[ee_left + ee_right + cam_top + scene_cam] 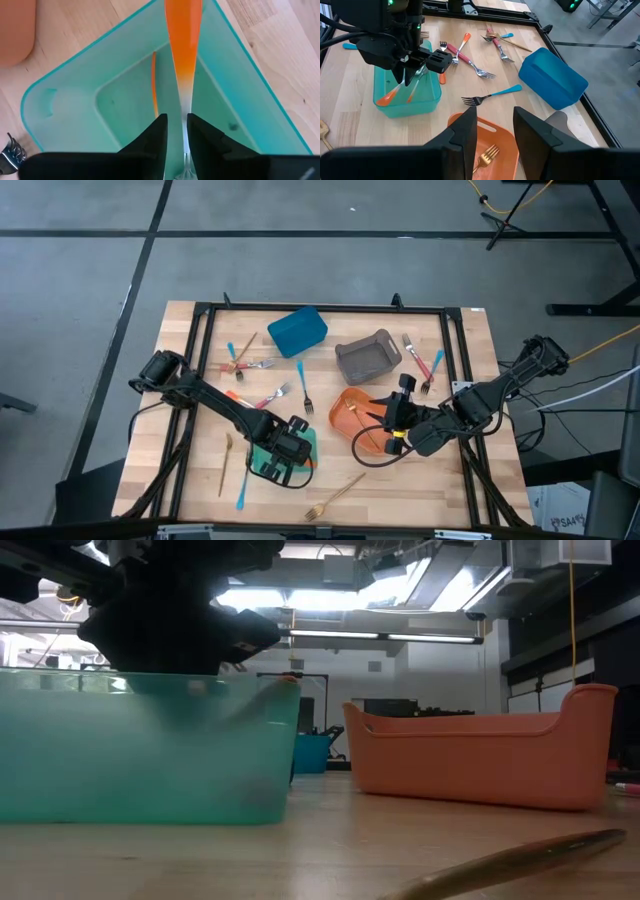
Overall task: Sort silverware by color (type)
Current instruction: Put the gold fork into the orange bin
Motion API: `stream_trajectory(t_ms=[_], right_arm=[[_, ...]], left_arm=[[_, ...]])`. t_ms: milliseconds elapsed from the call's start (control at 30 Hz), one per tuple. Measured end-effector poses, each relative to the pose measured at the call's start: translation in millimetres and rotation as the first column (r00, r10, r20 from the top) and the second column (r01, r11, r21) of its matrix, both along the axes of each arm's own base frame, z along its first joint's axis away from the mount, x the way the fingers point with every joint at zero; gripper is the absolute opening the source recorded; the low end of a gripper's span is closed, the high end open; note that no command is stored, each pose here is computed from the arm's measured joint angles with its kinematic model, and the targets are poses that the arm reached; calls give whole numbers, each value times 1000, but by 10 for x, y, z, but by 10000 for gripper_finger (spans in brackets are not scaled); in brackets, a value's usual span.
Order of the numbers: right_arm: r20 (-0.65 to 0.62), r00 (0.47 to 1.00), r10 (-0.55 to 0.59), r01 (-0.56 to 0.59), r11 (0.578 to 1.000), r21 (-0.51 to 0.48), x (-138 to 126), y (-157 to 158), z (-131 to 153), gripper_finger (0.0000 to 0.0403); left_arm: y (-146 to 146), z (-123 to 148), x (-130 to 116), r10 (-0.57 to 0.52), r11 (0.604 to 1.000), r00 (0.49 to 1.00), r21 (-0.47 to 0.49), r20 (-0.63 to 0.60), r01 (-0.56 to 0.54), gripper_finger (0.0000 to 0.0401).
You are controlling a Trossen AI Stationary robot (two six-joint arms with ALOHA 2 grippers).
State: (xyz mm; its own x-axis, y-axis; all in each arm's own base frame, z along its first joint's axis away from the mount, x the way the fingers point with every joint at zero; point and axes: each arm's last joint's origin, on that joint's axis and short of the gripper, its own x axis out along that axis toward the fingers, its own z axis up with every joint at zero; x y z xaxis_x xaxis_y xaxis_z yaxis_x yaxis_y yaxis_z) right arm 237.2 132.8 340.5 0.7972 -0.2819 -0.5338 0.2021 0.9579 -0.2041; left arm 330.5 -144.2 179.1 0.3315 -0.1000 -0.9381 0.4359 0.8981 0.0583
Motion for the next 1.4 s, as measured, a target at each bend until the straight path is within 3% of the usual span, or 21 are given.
stream_trajectory(t_ms=[267,500,700,933,1133,1267,1400], right_arm=[[-14,1000,27,-27,999,24,0,10,-5,117],[-54,986,159,-149,977,149,10,68,-12,117],[2,971,240,-233,940,248,179,216,-64,117],[9,922,386,-362,856,370,513,501,-371,117],[-60,879,472,-404,807,431,704,670,-723,117],[-104,858,503,-408,791,455,797,746,-941,117],[-85,833,546,-442,750,492,901,838,-1108,117]], left_arm=[[-16,62,-6,-3,1000,1000,-6,13,3,69],[-77,320,41,-12,1000,999,-14,35,12,69],[-168,595,71,20,1000,998,-18,60,-19,69],[-384,890,19,41,999,991,8,125,-42,69],[-623,1118,-99,54,999,984,-5,170,-54,69],[-767,1195,-186,47,999,981,-22,187,-44,69],[-870,1194,-264,44,999,983,-36,181,-38,69]])
